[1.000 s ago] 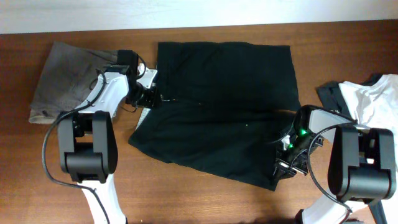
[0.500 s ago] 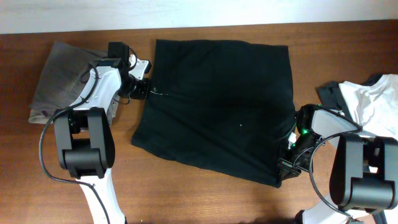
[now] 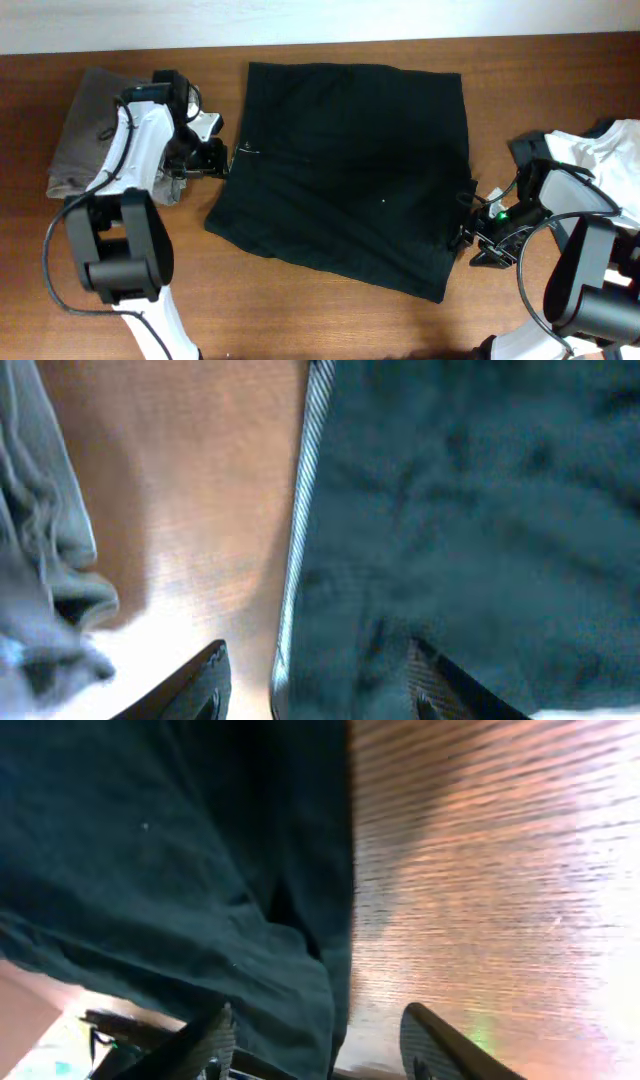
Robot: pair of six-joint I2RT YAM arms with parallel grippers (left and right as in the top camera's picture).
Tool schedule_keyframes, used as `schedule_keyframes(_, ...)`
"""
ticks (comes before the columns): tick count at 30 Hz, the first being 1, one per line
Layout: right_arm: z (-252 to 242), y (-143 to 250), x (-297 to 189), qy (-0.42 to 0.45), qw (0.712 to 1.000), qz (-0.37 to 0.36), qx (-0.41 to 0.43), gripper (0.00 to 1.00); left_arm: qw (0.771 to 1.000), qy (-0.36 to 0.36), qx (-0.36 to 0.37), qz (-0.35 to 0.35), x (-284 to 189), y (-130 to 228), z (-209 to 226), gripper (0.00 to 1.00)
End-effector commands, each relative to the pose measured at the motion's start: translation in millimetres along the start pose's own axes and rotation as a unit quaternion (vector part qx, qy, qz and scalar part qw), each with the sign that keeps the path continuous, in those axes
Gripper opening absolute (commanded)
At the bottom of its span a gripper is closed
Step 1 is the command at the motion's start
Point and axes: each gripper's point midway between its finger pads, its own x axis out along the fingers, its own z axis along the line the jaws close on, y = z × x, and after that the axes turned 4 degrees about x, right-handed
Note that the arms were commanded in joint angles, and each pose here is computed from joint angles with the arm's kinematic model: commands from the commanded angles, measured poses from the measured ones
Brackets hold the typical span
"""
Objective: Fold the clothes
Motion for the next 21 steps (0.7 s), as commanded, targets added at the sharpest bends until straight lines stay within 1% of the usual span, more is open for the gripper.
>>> schedule_keyframes(1, 2, 17, 4, 0.002, 1.000, 0.024, 0.008, 0.58, 1.000, 0.005, -0.005, 0.029, -12, 22, -7, 0.57)
schedule_keyframes(2, -5, 36, 17, 0.012, 0.998, 0.057, 0.040, 0.58, 0.998, 0.013, -0.011, 0.059, -1, 39, -9, 0.57)
schedule_keyframes(3, -10, 46, 24, 0.016, 0.995, 0.072, 0.062, 0.59, 0.997, 0.017, -0.014, 0.074, 5, 48, -10, 0.56)
schedule_keyframes(6, -11, 58, 45, -0.012, 0.993, 0.086, 0.085, 0.58, 0.994, 0.024, -0.020, 0.103, 19, 66, -11, 0.57)
schedule_keyframes(8, -10, 62, 52, -0.025, 0.992, 0.088, 0.086, 0.57, 0.992, 0.027, -0.023, 0.118, 26, 75, -12, 0.57)
schedule_keyframes(11, -10, 59, 52, -0.025, 0.993, 0.083, 0.084, 0.56, 0.992, 0.028, -0.024, 0.122, 47, 85, -10, 0.56)
schedule_keyframes(12, -10, 59, 52, -0.025, 0.993, 0.082, 0.084, 0.56, 0.991, 0.016, -0.027, 0.131, 56, 93, -6, 0.56)
schedule_keyframes(13, -10, 58, 52, -0.026, 0.993, 0.081, 0.083, 0.56, 0.990, -0.011, -0.038, 0.136, 64, 98, 4, 0.56)
schedule_keyframes(14, -10, 57, 51, -0.026, 0.993, 0.077, 0.080, 0.56, 0.990, -0.033, -0.046, 0.129, 76, 101, 12, 0.56)
schedule_keyframes(16, -9, 56, 50, -0.028, 0.994, 0.071, 0.076, 0.56, 0.993, -0.031, -0.044, 0.109, 92, 100, 13, 0.49)
schedule_keyframes(18, -8, 55, 49, -0.028, 0.995, 0.067, 0.075, 0.56, 0.993, -0.030, -0.044, 0.109, 93, 101, 13, 0.48)
schedule_keyframes(19, -8, 55, 49, -0.029, 0.995, 0.066, 0.074, 0.56, 0.992, -0.029, -0.044, 0.111, 87, 100, 12, 0.49)
schedule_keyframes(21, -8, 55, 48, -0.029, 0.995, 0.065, 0.073, 0.56, 0.992, -0.030, -0.048, 0.110, 69, 93, 10, 0.58)
